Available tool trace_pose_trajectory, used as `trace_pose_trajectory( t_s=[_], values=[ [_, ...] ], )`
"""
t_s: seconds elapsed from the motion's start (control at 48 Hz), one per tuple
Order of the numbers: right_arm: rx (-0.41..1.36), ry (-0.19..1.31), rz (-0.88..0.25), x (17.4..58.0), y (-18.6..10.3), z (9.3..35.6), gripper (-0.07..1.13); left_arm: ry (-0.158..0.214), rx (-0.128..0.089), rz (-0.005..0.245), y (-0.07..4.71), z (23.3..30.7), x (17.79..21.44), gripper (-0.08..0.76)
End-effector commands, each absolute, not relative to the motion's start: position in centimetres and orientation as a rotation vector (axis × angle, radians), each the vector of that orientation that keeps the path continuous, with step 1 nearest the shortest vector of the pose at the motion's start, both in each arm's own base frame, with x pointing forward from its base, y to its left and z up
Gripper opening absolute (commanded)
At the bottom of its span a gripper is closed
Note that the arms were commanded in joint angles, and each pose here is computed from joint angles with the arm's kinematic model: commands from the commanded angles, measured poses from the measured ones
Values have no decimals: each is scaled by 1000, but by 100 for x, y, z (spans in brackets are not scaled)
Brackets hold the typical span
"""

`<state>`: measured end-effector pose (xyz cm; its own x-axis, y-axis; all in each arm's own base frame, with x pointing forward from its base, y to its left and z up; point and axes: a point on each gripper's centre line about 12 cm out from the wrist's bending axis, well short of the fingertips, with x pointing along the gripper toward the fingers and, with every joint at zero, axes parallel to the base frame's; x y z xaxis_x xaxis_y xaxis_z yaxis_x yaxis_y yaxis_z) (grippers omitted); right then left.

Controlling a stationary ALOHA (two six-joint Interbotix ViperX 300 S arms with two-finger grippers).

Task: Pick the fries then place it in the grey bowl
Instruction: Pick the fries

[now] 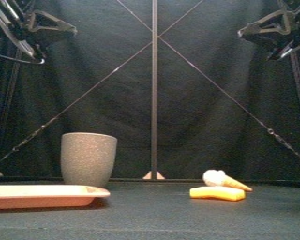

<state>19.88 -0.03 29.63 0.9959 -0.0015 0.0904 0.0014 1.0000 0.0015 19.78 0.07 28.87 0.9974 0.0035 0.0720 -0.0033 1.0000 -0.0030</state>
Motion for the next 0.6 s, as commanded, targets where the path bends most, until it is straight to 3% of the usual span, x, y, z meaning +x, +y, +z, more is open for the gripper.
trace_pose_trajectory(
  t_s=[0.021, 0.167, 0.354, 0.479, 0.604],
  values=[
    [8, -69, -22, 2058, -45, 2941, -10, -106, -1, 8, 16, 3010, 2008, -46],
    [30, 10, -68, 2278, -151, 2823, 8, -100, -2, 18, 35, 2984, 2016, -24],
    [196, 142, -190, 2696, -414, 2648, 129, -78, 0, 27, 55, 2934, 2080, -24],
    [276, 243, -256, 2871, -565, 2473, 382, -77, 4, 32, 69, 2922, 2133, -24],
    [309, 302, -276, 3018, -612, 2352, 784, -64, 11, 33, 73, 2893, 2172, -22]
  ],
)
